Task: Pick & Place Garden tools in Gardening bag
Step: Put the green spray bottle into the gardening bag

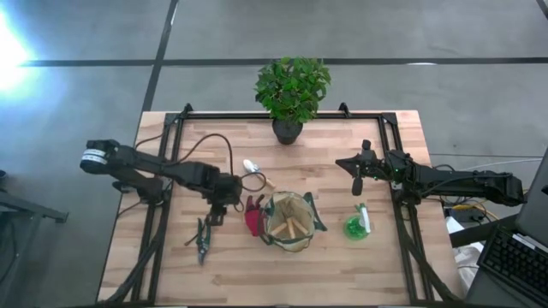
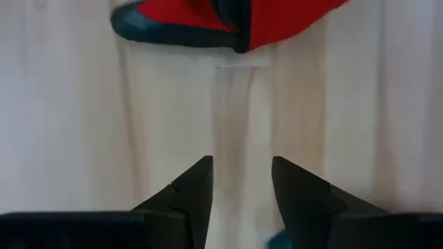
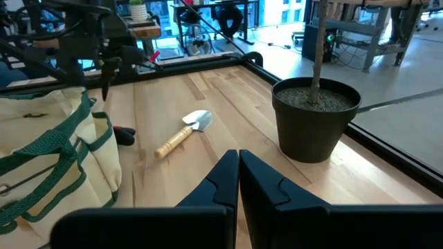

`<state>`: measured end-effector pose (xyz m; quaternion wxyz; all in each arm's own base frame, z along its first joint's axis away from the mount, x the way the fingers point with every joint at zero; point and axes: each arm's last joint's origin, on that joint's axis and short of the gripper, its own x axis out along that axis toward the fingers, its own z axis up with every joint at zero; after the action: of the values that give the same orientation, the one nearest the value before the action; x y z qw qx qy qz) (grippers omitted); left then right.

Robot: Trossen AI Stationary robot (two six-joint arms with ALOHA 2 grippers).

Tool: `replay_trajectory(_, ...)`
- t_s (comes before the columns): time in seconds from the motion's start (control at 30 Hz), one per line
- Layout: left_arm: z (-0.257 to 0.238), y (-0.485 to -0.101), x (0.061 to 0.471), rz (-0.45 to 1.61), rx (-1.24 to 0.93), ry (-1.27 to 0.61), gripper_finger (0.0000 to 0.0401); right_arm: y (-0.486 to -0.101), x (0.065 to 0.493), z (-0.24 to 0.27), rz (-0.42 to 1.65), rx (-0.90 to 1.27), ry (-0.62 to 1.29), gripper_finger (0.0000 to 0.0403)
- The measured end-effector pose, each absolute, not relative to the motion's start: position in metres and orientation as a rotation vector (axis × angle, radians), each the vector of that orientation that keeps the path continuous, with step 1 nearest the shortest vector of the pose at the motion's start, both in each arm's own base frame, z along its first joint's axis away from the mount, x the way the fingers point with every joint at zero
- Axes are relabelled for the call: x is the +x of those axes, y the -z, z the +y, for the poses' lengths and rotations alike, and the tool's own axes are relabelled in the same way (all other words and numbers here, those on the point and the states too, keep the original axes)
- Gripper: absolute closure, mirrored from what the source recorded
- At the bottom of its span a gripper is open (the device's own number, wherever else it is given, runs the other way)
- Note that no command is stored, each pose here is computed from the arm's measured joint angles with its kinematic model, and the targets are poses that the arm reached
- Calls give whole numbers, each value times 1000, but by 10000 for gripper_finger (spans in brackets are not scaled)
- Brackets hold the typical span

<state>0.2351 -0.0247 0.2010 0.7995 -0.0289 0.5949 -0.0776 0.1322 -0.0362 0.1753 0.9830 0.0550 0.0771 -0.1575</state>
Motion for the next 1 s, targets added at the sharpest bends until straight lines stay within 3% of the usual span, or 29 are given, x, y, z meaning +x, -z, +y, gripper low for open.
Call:
replay_trajectory(0.3, -50, -209, 251, 1006, 350, 369, 252, -175, 132, -36, 155, 110, 316, 394)
replay_trajectory(0.53, -70, -215, 254, 905, 608, 217, 252, -175, 132, -36, 155, 110, 317, 394)
replay_trajectory(0.73, -86, -217, 252, 855, 670, 258, 250, -175, 132, -36, 155, 110, 317, 394)
replay_trajectory(0.83, -87, -219, 254, 829, 623, 247, 231, -175, 132, -36, 155, 110, 317, 394)
replay_trajectory(1.0, -88, -215, 255, 840, 609, 277, 161, -175, 132, -36, 155, 111, 317, 394)
